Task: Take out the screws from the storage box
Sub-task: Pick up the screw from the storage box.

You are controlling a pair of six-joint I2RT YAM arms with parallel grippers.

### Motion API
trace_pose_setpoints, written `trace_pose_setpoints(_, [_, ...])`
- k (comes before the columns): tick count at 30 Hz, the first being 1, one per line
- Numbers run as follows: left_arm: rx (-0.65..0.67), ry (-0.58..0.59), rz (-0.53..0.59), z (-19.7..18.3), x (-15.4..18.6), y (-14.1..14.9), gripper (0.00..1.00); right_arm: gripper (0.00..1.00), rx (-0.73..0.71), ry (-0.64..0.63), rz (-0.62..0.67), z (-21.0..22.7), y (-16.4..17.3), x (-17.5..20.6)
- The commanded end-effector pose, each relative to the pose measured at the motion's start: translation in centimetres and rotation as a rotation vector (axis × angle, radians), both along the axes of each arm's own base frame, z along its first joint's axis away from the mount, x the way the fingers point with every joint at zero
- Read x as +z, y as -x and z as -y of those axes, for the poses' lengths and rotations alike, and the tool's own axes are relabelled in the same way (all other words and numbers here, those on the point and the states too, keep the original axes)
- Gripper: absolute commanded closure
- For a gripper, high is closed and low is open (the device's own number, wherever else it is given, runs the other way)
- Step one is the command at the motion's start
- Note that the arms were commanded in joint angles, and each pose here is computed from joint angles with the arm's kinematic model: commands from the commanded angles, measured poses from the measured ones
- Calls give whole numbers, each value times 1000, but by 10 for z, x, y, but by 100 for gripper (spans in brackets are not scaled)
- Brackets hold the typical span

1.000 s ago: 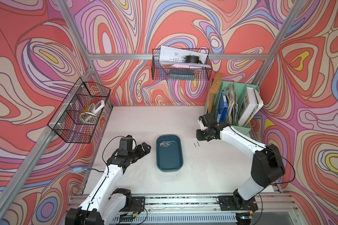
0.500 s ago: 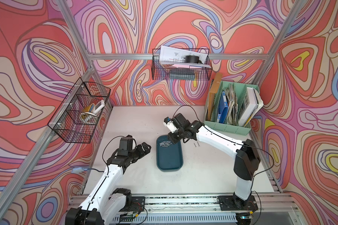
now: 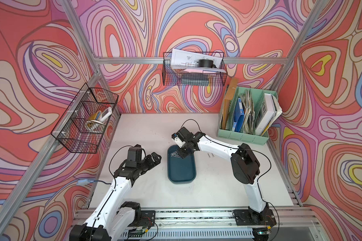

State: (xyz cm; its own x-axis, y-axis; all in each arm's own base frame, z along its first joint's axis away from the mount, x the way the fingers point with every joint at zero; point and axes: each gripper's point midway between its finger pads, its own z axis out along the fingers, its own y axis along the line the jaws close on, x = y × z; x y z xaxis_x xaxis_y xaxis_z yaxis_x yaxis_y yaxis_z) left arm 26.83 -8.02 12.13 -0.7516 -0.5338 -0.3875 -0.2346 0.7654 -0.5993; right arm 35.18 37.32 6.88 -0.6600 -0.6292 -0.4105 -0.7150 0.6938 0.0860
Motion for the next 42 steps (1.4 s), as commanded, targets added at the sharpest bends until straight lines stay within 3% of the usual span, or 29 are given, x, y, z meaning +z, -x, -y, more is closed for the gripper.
trace_pose_setpoints(1, [-2,-15,-6,-1,-2,3,10,73,10,23,-13,-4,0,-15])
trace_pose_setpoints(19, [-3,-18,-14,-2,-6,5,10,72,-13,27,-41,-15,-5,-41])
trace_pose_setpoints(42, [-2,-15,-8,-2,-4,8,10,82,-19,48,-72,-18,13,-57])
